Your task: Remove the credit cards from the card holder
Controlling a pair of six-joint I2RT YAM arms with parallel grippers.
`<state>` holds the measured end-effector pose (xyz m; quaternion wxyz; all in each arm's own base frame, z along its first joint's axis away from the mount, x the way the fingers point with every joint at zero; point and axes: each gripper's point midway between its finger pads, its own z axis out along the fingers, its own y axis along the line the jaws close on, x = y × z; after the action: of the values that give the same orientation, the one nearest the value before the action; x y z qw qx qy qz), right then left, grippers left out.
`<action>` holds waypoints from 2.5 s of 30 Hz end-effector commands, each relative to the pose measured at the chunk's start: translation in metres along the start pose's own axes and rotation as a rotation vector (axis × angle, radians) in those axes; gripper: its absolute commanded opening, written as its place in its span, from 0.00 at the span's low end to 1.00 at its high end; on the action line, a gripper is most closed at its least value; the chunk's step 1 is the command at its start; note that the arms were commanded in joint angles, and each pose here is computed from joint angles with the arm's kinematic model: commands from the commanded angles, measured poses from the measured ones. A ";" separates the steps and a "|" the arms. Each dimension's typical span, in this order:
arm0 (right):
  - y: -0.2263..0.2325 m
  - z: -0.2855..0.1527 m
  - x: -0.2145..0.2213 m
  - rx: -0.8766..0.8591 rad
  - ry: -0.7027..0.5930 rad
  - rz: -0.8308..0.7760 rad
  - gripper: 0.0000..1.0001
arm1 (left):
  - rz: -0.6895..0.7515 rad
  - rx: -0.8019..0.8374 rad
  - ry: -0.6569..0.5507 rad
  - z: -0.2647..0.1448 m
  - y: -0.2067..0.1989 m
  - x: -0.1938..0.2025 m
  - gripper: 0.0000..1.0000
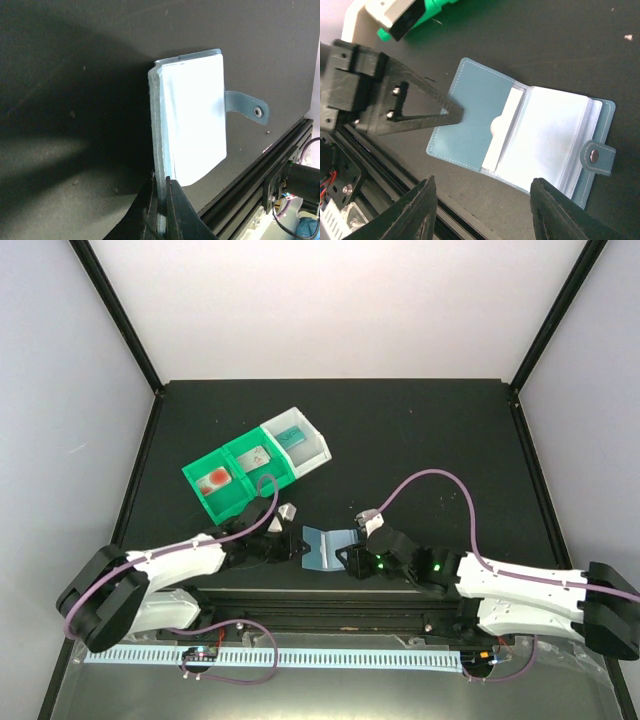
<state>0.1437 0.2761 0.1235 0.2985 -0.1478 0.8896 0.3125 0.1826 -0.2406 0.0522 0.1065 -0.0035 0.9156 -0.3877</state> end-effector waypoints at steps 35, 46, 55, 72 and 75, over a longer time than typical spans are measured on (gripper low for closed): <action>-0.032 0.056 0.031 -0.030 0.124 0.105 0.45 | -0.056 0.021 -0.071 0.002 -0.010 0.016 0.01; -0.026 0.055 0.029 -0.061 0.118 0.099 0.46 | -0.042 -0.005 -0.062 0.005 -0.010 0.019 0.02; -0.036 0.039 0.014 0.008 0.050 0.101 0.58 | -0.025 -0.038 -0.067 0.004 -0.011 0.019 0.02; -0.041 0.054 0.026 0.013 0.077 0.126 0.63 | -0.016 -0.074 -0.075 0.007 -0.011 0.020 0.02; -0.045 0.055 0.027 0.025 0.073 0.125 0.63 | -0.017 -0.077 -0.072 0.007 -0.010 0.021 0.02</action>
<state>0.1600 0.2760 0.0507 0.2312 -0.1136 0.9139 0.3137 0.1582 -0.2521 0.0462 0.1272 -0.0277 0.9248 -0.3576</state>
